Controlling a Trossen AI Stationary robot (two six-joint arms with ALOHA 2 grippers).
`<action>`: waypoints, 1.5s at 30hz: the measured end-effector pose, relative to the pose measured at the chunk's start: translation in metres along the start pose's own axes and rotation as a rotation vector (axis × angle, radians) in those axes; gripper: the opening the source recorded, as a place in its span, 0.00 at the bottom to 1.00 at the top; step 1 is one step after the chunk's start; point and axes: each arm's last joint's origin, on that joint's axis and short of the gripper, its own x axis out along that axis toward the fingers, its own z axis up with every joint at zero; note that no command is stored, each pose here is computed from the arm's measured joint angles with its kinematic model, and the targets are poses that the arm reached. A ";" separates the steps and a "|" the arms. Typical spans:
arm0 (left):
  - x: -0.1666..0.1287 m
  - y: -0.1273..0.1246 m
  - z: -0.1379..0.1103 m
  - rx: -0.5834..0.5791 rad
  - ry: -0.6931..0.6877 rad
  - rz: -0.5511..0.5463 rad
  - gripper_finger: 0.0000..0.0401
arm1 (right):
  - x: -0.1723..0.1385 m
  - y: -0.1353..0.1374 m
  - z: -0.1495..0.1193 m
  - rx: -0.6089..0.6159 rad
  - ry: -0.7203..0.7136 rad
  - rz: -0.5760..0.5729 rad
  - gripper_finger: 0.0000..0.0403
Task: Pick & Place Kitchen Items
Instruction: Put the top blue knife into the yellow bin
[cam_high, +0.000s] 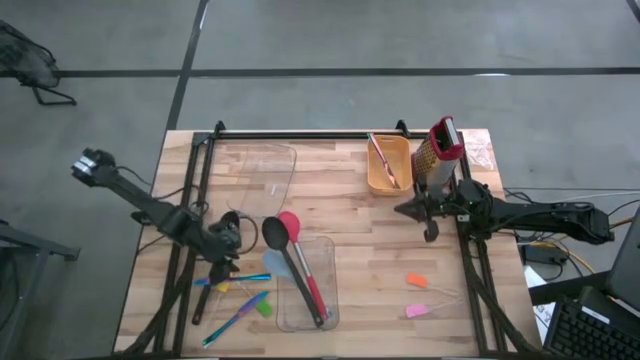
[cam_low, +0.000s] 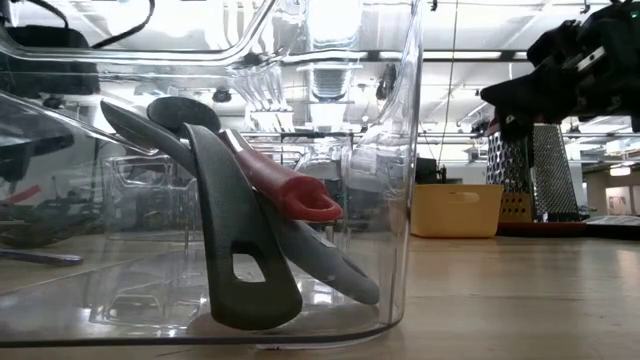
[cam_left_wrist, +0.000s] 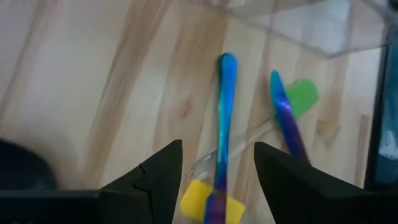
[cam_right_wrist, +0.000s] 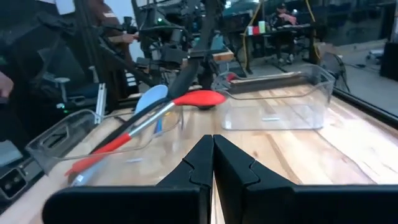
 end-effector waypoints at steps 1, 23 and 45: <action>0.002 -0.002 0.000 0.002 0.001 -0.002 0.51 | 0.000 0.001 0.000 -0.011 -0.001 0.003 0.02; 0.016 -0.018 -0.006 -0.008 0.027 -0.034 0.51 | -0.002 0.015 0.003 -0.142 -0.076 -0.245 0.02; 0.068 -0.028 -0.017 0.126 0.179 0.151 0.51 | -0.003 0.013 -0.011 -0.033 0.054 -0.263 0.02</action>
